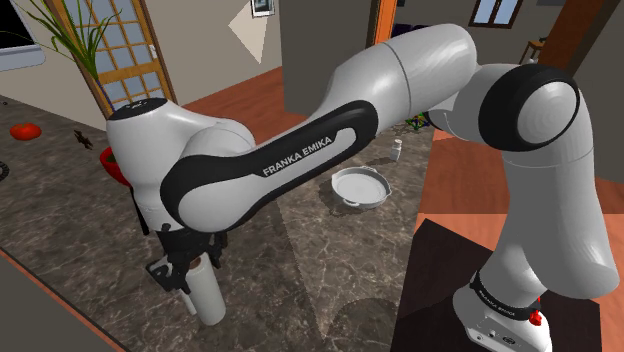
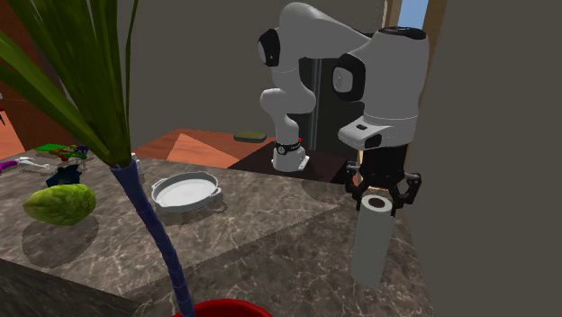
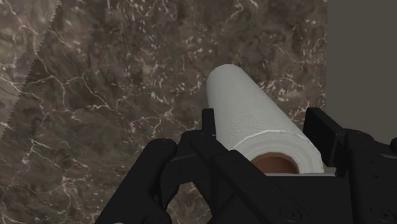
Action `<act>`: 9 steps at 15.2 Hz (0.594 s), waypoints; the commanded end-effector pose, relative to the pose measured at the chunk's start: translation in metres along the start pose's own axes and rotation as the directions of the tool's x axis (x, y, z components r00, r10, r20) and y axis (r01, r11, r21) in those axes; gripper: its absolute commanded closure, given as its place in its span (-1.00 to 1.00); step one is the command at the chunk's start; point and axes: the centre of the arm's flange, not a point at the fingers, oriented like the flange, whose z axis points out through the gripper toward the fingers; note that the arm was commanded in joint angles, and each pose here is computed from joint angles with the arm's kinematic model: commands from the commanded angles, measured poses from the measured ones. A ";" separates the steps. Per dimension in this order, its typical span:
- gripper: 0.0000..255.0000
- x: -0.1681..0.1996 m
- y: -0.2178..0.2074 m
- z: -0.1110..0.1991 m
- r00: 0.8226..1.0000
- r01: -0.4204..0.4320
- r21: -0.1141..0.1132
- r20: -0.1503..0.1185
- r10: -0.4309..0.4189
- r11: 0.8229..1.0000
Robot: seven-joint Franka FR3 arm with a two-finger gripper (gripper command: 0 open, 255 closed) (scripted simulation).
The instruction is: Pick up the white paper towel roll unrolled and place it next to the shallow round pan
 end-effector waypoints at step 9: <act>1.00 -0.001 -0.001 -0.010 1.000 0.001 0.000 0.002 -0.001 1.000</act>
